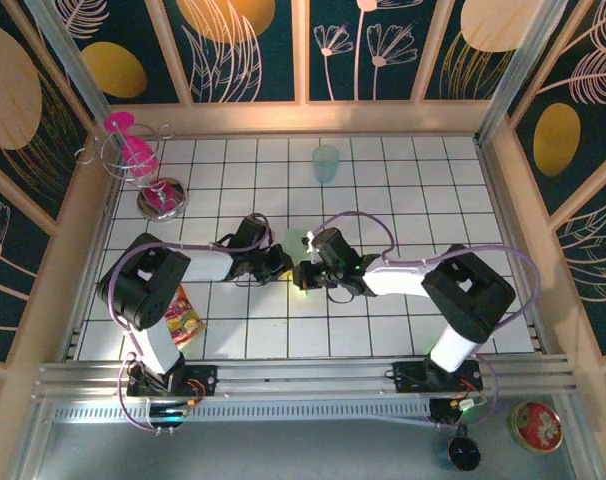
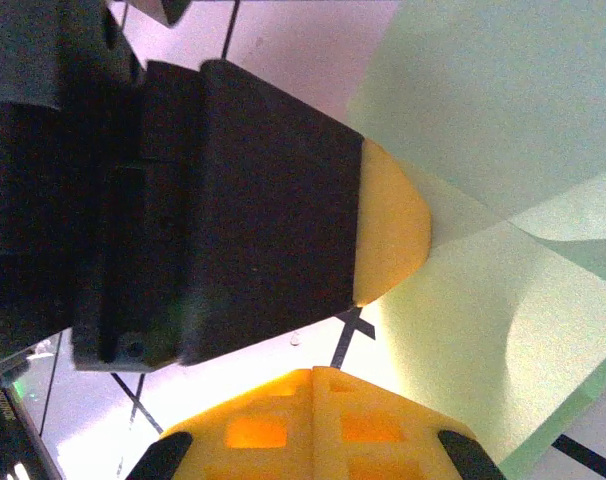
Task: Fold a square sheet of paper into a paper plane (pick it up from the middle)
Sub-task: Third fold the triangle at the center of the table.
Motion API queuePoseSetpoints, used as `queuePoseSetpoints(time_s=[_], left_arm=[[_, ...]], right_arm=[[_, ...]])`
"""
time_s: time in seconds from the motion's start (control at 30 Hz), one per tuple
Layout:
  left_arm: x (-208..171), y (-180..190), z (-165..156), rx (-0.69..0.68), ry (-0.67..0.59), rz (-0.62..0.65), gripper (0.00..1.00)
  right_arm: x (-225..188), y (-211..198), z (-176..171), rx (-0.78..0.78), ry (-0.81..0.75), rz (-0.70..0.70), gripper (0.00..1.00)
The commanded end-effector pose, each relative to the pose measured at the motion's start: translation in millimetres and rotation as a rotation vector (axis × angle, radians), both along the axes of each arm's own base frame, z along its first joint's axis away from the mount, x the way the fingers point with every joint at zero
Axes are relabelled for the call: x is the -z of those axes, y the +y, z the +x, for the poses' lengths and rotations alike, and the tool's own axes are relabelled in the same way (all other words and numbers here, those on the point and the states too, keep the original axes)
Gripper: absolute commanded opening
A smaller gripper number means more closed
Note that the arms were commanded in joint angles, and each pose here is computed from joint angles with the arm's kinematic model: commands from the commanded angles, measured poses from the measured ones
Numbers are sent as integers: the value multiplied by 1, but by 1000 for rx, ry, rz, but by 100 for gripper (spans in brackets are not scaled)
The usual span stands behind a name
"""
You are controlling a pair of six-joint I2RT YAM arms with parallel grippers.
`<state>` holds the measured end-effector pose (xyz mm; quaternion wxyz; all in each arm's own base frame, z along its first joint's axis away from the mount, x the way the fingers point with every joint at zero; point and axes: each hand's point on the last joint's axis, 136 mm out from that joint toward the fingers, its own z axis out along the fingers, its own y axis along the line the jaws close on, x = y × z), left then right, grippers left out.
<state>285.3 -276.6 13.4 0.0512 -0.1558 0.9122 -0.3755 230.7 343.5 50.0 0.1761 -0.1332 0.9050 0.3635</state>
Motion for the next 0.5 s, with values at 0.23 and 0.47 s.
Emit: queuePoseSetpoints(time_s=[0.23,0.47], left_arm=[[4,-2,-6,8,28,-11,10],[5,-2,-7,9,30,-9,10]], right_arm=[[12,5,3,-11,15,-71,4],[25,-1,2,4,38,-116,4]])
